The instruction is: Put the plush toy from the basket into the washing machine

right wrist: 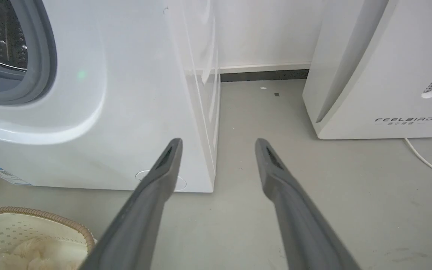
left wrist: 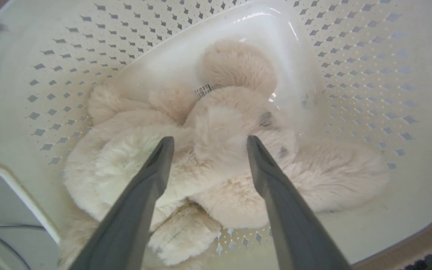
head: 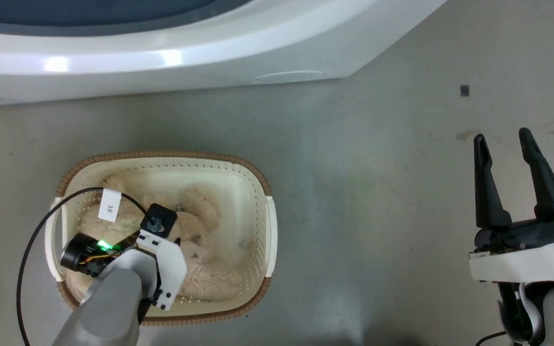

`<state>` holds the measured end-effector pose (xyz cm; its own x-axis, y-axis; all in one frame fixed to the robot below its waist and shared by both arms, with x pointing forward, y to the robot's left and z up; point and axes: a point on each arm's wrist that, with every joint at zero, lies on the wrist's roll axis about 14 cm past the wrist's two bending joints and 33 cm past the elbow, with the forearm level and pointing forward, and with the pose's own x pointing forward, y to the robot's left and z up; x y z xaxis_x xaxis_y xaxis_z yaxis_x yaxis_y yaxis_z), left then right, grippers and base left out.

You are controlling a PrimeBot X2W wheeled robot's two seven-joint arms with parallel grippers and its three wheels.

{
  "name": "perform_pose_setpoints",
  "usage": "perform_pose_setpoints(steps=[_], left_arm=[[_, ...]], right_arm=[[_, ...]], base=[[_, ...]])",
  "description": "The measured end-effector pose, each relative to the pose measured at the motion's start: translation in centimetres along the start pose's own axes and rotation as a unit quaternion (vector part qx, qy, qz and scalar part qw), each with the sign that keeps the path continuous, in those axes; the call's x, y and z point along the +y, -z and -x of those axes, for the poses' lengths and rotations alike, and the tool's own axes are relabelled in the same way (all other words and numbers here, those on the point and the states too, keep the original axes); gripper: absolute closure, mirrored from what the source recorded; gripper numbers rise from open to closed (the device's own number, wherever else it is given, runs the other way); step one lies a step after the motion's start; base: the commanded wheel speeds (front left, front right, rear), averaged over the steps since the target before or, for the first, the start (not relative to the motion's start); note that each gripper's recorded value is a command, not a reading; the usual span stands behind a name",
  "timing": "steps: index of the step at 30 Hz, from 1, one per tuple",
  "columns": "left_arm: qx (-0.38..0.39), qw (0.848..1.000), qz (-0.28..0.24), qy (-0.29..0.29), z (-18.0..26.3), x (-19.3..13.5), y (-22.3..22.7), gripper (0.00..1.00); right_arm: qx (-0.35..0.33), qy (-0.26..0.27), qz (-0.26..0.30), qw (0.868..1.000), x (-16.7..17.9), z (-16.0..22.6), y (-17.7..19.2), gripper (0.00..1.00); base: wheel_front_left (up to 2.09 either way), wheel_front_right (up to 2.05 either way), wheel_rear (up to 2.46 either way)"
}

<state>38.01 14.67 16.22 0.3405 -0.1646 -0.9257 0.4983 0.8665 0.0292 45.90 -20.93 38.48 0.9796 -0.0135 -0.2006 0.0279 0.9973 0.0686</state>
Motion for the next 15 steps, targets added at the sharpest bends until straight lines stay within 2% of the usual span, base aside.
perform_pose_setpoints(steps=[15], left_arm=[[0.061,0.997,-0.049,0.022,-4.6,0.0,3.3,0.00]], right_arm=[[0.023,0.012,-0.006,1.000,-1.0,-1.7,3.6,0.00]], base=[[0.00,0.00,0.00]])
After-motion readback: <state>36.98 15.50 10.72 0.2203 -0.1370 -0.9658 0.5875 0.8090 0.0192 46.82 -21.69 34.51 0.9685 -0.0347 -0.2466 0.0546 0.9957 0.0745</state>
